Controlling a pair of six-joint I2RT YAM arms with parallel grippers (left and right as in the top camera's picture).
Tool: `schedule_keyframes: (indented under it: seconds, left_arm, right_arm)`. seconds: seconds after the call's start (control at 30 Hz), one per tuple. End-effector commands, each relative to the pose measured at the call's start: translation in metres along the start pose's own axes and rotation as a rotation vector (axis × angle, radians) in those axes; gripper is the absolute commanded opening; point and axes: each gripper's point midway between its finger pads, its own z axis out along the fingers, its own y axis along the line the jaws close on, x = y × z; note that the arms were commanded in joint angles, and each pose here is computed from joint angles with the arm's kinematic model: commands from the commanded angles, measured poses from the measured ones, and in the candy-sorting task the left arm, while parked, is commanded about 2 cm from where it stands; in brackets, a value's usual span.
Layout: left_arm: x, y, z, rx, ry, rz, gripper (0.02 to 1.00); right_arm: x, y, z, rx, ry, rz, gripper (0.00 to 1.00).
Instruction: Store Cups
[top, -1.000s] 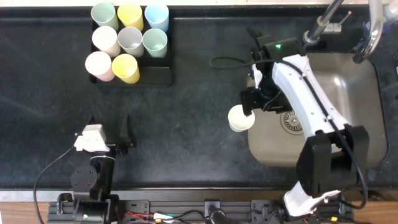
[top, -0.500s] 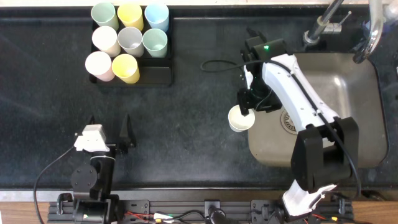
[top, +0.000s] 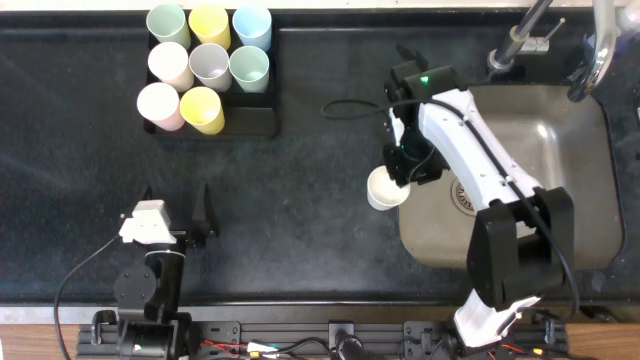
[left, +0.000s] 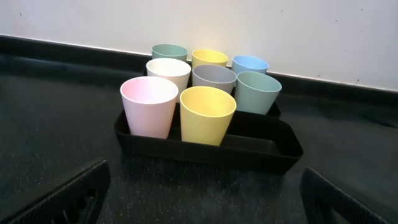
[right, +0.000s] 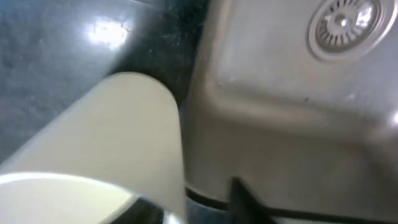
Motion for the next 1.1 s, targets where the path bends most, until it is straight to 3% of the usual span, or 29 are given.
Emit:
schedule_keyframes:
  seconds: [0.03,0.1,0.53,0.93,1.1]
  left_arm:
    - [-0.001,-0.004,-0.001,0.021,-0.005,0.019,1.000]
    - [-0.001,-0.004,-0.001,0.021,-0.005,0.019,0.998]
    - [-0.001,-0.004,-0.001,0.021,-0.005,0.019,1.000]
    - [-0.001,-0.004,-0.001,0.021,-0.005,0.019,1.000]
    - [-0.001,-0.004,-0.001,0.021,-0.005,0.019,1.000]
  right_arm:
    - [0.000,0.003,0.002,0.007,-0.001,-0.001,0.128]
    - [-0.001,0.003,0.002,0.006,-0.004,-0.001,0.042]
    - [-0.010,0.005,-0.013,-0.003,-0.083,-0.003,0.042]
    - [-0.051,0.011,-0.128,-0.048,-0.401,0.022,0.040]
    - [-0.060,0.030,-0.156,-0.136,-0.438,0.022,0.040]
